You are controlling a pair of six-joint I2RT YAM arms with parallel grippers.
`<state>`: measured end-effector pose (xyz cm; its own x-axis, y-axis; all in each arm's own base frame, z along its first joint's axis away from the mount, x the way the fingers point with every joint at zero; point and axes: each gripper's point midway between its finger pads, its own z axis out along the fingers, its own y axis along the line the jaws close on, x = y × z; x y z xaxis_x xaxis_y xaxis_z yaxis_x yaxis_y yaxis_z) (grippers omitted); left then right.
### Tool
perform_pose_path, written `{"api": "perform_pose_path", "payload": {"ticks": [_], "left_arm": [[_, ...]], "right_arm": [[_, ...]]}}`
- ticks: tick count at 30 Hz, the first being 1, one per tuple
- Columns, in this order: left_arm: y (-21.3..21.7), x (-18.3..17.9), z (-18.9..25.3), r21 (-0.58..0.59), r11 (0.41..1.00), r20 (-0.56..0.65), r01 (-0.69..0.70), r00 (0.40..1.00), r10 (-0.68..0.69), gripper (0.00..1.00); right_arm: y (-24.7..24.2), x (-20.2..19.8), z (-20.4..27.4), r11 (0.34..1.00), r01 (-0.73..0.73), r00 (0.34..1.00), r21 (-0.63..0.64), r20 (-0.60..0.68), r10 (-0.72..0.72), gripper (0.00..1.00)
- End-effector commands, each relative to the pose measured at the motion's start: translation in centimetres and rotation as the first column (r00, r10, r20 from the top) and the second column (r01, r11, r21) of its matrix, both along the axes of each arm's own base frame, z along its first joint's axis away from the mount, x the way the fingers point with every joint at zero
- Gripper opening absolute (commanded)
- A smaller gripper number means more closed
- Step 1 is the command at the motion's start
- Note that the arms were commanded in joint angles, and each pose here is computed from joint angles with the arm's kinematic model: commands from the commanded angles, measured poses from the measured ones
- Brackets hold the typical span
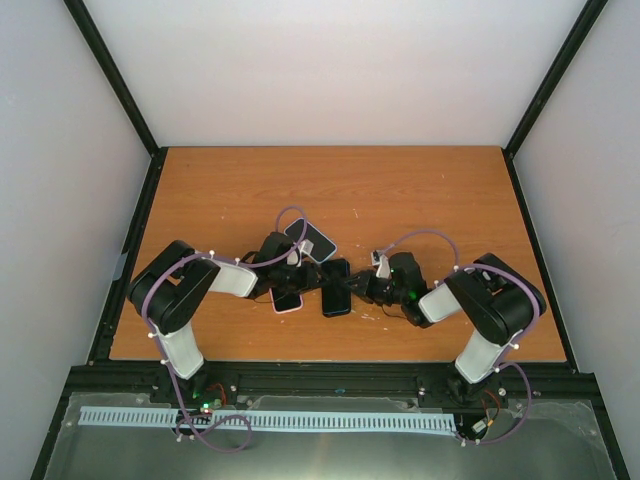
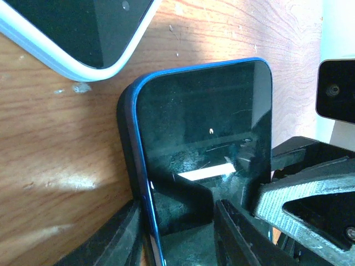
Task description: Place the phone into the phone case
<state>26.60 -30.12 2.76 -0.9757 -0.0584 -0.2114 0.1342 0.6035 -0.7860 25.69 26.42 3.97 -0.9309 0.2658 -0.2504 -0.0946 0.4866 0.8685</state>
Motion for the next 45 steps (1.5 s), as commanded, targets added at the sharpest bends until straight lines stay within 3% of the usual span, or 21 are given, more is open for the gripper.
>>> {"api": "perform_pose_path", "payload": {"ticks": [1, 6, 13, 22, 27, 35, 45], "left_arm": [[-0.2, -1.2, -0.4, 0.008, 0.999, -0.019, 0.04, 0.999, -0.04, 0.36], [-0.3, -1.3, 0.4, -0.012, 0.999, -0.009, 0.042, 0.999, -0.042, 0.36], [-0.5, -0.7, 3.5, -0.033, 0.999, 0.041, 0.037, 0.999, -0.035, 0.46], [0.9, 1.7, 10.6, -0.001, 0.999, 0.215, -0.033, 0.976, 0.033, 0.73], [3.2, 2.0, 14.4, -0.087, 0.995, 0.268, -0.049, 0.961, 0.071, 0.86], [2.9, -0.7, 20.9, -0.31, 0.944, 0.343, 0.117, 0.939, -0.004, 0.87], [2.4, -3.4, 22.5, -0.481, 0.85, 0.329, 0.213, 0.943, -0.05, 0.81]], "right_arm": [[0.5, 0.1, 0.0, 1.0, -0.027, 0.999, -0.012, 0.038, 0.028, 0.18], [0.3, 0.0, -0.1, 1.0, -0.021, 0.999, -0.016, 0.043, 0.021, 0.11], [0.5, -0.1, 1.8, 0.999, -0.027, 0.997, 0.043, 0.074, 0.024, 0.1], [0.4, -0.1, 5.2, 0.998, -0.021, 0.994, 0.062, 0.108, 0.014, 0.1], [0.3, -0.3, 9.3, 0.995, -0.029, 0.985, 0.093, 0.172, 0.013, 0.1], [0.3, -2.0, 16.9, 0.951, -0.062, 0.977, 0.304, 0.212, -0.004, 0.12], [-0.5, -3.9, 23.5, 0.881, -0.098, 0.966, 0.463, 0.259, -0.029, 0.12]]}}
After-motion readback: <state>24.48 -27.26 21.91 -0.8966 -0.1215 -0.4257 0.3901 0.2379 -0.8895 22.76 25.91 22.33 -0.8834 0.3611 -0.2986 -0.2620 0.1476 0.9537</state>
